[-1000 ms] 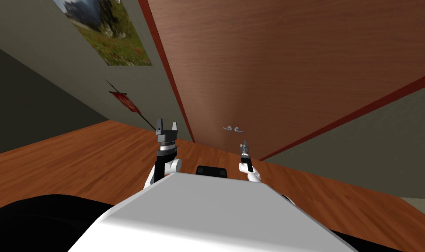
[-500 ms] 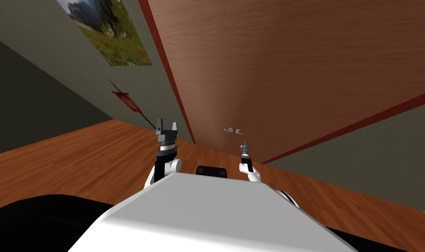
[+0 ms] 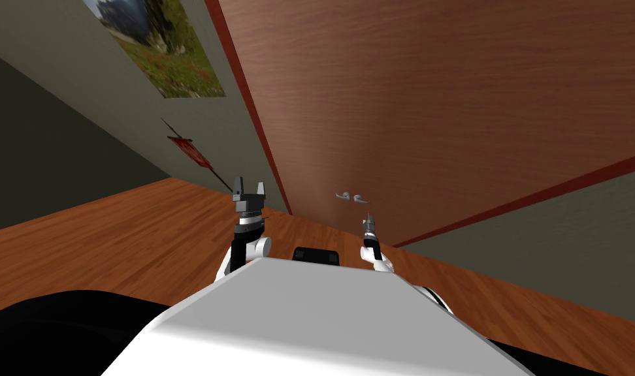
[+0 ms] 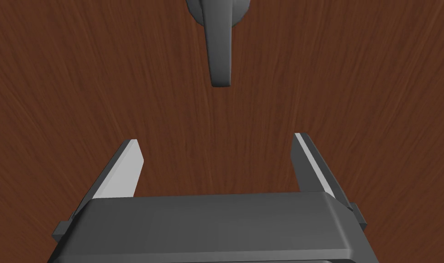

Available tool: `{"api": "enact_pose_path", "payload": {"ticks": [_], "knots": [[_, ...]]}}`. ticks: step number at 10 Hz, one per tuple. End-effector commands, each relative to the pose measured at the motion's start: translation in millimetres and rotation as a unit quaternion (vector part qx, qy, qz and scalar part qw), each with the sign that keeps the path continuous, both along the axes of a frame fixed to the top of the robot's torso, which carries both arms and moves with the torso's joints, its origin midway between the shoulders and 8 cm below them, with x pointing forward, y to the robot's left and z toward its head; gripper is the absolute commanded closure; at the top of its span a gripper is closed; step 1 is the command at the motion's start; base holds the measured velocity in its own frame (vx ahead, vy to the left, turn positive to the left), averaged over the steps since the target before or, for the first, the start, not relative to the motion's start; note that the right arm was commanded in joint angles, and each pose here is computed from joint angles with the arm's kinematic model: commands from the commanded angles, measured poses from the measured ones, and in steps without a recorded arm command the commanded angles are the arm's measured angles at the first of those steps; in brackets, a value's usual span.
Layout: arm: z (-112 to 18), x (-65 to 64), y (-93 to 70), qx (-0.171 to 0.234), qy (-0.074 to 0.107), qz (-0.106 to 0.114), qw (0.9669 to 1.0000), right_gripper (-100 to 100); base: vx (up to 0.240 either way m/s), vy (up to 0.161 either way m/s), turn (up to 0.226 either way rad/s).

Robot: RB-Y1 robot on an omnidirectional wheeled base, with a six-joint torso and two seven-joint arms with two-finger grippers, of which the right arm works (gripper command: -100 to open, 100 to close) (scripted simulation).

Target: Pull the door open

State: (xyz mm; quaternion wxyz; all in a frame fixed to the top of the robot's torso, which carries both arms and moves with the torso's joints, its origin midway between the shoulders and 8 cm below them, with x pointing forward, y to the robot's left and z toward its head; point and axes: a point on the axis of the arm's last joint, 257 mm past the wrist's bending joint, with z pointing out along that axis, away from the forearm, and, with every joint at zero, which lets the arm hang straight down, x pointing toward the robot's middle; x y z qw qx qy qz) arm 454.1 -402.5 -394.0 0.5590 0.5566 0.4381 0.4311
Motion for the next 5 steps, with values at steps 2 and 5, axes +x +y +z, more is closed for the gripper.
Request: {"api": "enact_pose_path", "payload": {"ticks": [2,5], "knots": [[1.3,-9.8,-21.5,-0.003,-0.001,-0.013,0.9999,-100,0.025,0.019,-0.005],[-11.9,-40.4,-61.0,-0.008,0.019,-0.042,0.9989,-100,0.037,0.007,0.008]]}}
